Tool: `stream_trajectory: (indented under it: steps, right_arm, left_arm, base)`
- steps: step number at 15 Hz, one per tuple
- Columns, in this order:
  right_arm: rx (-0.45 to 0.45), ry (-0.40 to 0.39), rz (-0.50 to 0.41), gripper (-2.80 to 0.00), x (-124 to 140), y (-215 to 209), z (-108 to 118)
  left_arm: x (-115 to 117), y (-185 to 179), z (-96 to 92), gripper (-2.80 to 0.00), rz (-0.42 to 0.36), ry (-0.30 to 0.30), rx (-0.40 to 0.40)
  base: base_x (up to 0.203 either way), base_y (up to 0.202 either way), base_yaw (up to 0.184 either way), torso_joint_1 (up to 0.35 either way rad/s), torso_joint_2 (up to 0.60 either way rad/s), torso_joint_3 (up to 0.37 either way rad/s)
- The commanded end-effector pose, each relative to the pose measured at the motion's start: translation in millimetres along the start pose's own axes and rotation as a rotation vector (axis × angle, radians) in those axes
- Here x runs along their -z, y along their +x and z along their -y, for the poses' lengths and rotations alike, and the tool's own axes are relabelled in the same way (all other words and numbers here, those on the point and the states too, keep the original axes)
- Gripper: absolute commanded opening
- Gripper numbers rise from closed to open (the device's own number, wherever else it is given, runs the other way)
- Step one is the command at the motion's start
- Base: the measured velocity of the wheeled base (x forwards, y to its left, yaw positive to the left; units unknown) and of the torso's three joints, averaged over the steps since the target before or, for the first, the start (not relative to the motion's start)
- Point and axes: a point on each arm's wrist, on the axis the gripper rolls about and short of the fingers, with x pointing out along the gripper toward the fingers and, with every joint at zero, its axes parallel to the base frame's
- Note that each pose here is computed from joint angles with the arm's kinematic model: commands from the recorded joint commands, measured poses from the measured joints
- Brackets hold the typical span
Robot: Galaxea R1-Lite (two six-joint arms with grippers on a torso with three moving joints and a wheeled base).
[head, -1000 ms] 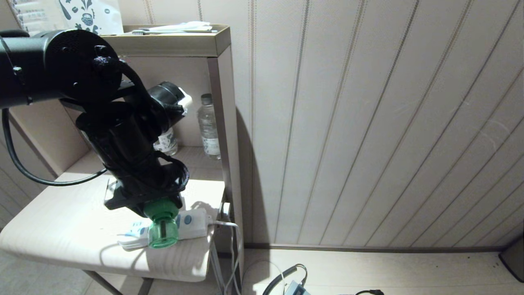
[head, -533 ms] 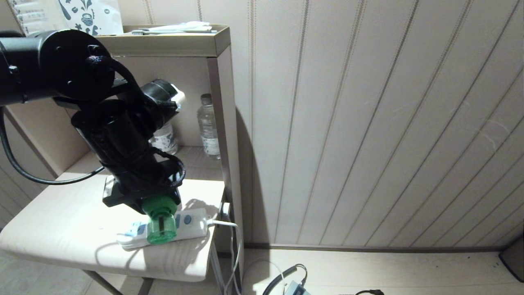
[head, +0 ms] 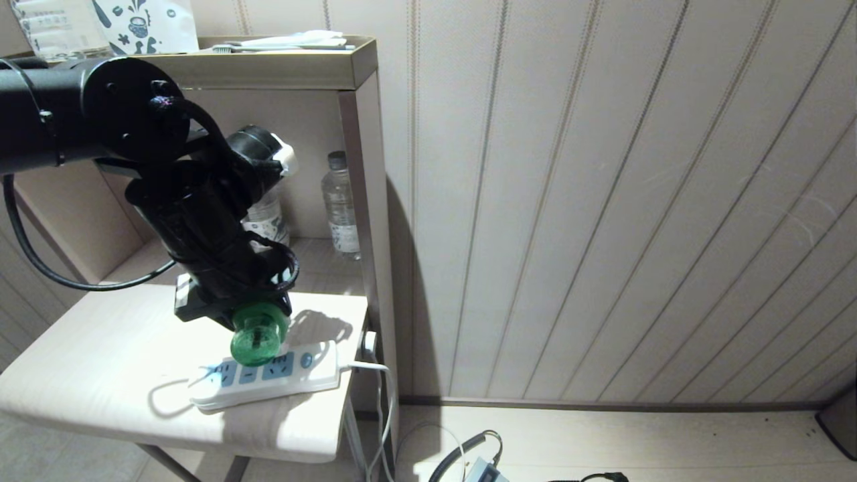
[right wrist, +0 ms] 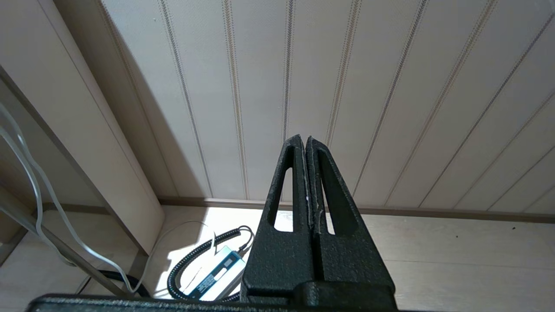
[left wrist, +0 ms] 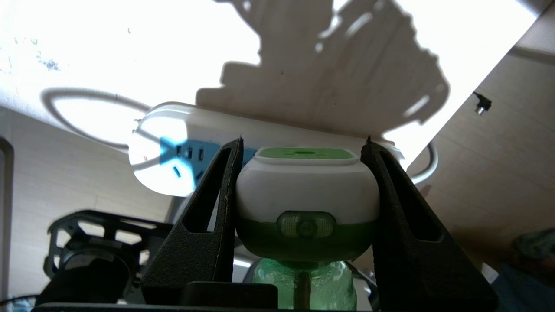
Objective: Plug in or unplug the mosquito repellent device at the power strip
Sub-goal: Insert the plug into the socket
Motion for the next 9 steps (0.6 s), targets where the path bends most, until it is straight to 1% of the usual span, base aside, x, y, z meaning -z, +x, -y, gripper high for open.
stream_trajectory:
  steps: [1,6,9]
  right_arm:
    - [0.000,0.000,-0.001,-2.80,0.0,0.1,0.0]
    - [0.000,0.000,-0.001,-2.80,0.0,0.1,0.0]
    - [0.000,0.000,-0.001,-2.80,0.0,0.1,0.0]
  left_arm:
    - [0.8,0.7,4.2,-2.80,-0.008,0.008,0.000]
    - [1.0,-2.1,5.2,-2.80,0.002,0.011,0.008]
    - [9.3,-9.1,9.6,-2.80,0.021,0.037,0.015]
  base:
    - [0.000,0.000,0.000,0.000,0.00,0.000]
    - [0.000,0.000,0.000,0.000,0.00,0.000]
    - [0.000,0.000,0.000,0.000,0.00,0.000]
